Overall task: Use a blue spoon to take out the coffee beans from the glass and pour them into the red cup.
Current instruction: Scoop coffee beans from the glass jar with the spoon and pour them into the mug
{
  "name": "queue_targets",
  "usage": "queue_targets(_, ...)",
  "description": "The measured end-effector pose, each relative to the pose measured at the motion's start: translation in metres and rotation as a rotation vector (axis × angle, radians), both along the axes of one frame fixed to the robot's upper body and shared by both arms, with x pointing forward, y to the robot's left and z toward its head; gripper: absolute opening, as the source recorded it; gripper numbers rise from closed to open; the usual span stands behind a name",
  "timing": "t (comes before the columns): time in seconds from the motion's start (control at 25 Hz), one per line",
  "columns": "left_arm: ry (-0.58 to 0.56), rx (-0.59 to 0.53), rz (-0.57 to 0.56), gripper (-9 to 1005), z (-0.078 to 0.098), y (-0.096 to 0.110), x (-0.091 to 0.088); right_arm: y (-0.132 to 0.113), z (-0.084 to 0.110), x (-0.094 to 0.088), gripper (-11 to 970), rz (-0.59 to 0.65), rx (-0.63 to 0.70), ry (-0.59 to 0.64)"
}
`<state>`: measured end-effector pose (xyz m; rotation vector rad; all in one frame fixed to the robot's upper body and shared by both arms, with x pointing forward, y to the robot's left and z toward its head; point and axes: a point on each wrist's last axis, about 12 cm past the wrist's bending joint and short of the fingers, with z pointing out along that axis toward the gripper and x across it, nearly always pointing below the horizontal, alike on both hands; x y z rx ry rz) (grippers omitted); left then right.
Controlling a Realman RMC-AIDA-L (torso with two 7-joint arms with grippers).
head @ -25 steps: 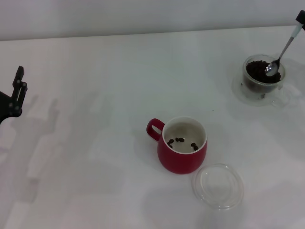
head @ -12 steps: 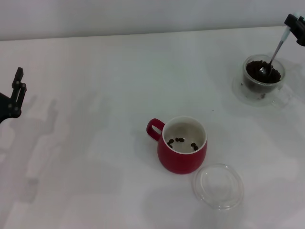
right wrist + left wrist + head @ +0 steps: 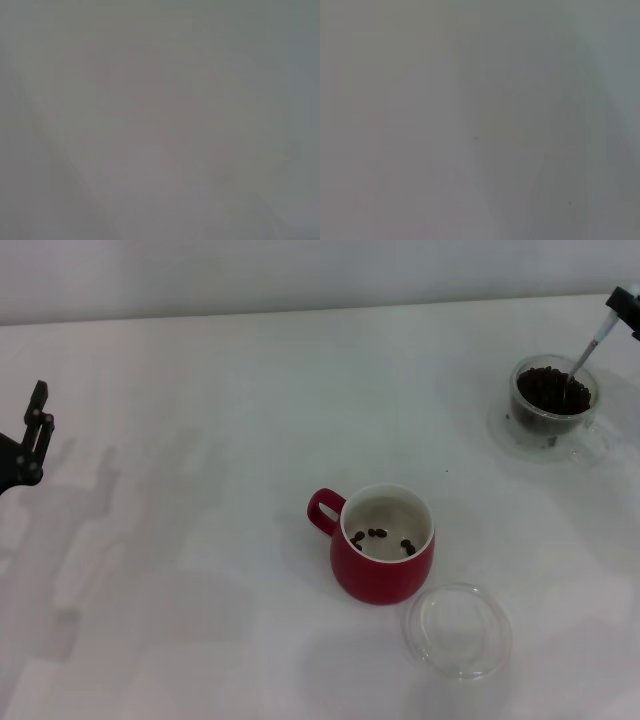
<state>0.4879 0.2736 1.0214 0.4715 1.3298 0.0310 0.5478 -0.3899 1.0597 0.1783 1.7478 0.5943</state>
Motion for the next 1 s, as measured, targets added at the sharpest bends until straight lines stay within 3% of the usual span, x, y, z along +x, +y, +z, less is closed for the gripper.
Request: queue_targets(1.0, 0.002, 0.014, 0.004, 543, 0.0, 0.003, 0.0, -0.013, -0.011, -0.011, 163, -0.148, 0.366, 0.124)
